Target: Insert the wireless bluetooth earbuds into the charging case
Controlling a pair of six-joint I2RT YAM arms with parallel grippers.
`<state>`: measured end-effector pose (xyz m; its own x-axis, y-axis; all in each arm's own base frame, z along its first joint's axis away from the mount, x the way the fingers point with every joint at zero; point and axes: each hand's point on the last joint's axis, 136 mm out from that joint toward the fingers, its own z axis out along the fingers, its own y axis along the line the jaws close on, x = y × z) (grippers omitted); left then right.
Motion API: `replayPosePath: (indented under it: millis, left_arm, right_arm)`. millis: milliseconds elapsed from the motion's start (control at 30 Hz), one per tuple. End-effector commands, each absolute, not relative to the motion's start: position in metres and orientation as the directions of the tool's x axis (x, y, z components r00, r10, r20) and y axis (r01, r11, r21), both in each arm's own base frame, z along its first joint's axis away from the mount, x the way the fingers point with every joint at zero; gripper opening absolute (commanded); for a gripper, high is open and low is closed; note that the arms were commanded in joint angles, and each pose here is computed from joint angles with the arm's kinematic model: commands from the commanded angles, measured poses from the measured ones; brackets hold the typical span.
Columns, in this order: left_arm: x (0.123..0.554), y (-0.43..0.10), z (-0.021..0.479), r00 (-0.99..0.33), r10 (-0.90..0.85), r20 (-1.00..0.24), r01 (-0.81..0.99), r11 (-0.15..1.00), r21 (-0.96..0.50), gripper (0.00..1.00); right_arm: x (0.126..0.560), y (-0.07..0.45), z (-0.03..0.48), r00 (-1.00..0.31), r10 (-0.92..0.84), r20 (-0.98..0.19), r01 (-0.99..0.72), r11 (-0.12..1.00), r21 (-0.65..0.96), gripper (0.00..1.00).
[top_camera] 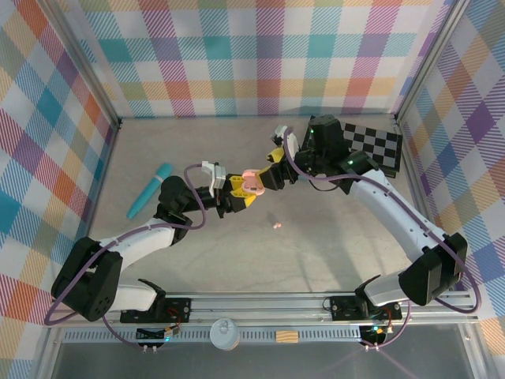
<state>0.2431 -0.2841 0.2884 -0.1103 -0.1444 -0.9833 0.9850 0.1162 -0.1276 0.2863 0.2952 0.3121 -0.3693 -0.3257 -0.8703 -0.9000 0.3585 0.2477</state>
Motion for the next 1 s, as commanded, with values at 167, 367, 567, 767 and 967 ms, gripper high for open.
replayPosePath:
  millis: [167, 367, 567, 767, 967]
  left_arm:
    - [0.231, -0.283, 0.301, -0.048, -0.147, -0.988, 0.996, 0.072, -0.059, 0.33]
    - [0.228, -0.284, 0.3, -0.035, -0.14, -0.99, 0.997, 0.057, -0.043, 0.33]
    - [0.225, -0.282, 0.301, 0.012, -0.126, -0.992, 0.998, 0.063, 0.005, 0.34]
    - [0.222, -0.281, 0.303, 0.02, -0.127, -0.992, 0.998, 0.065, 0.012, 0.34]
    - [0.224, -0.28, 0.302, 0.01, -0.125, -0.992, 0.996, 0.084, -0.001, 0.34]
  right_arm:
    - [0.284, 0.298, 0.321, -0.322, -0.328, -0.888, -0.924, 0.314, 0.219, 0.66]
    - [0.281, 0.303, 0.323, -0.315, -0.322, -0.893, -0.934, 0.271, 0.233, 0.45]
    - [0.283, 0.304, 0.321, -0.324, -0.336, -0.884, -0.932, 0.273, 0.237, 0.36]
    - [0.286, 0.304, 0.319, -0.36, -0.339, -0.869, -0.919, 0.29, 0.267, 0.36]
    - [0.272, 0.305, 0.331, -0.327, -0.321, -0.889, -0.938, 0.229, 0.262, 0.42]
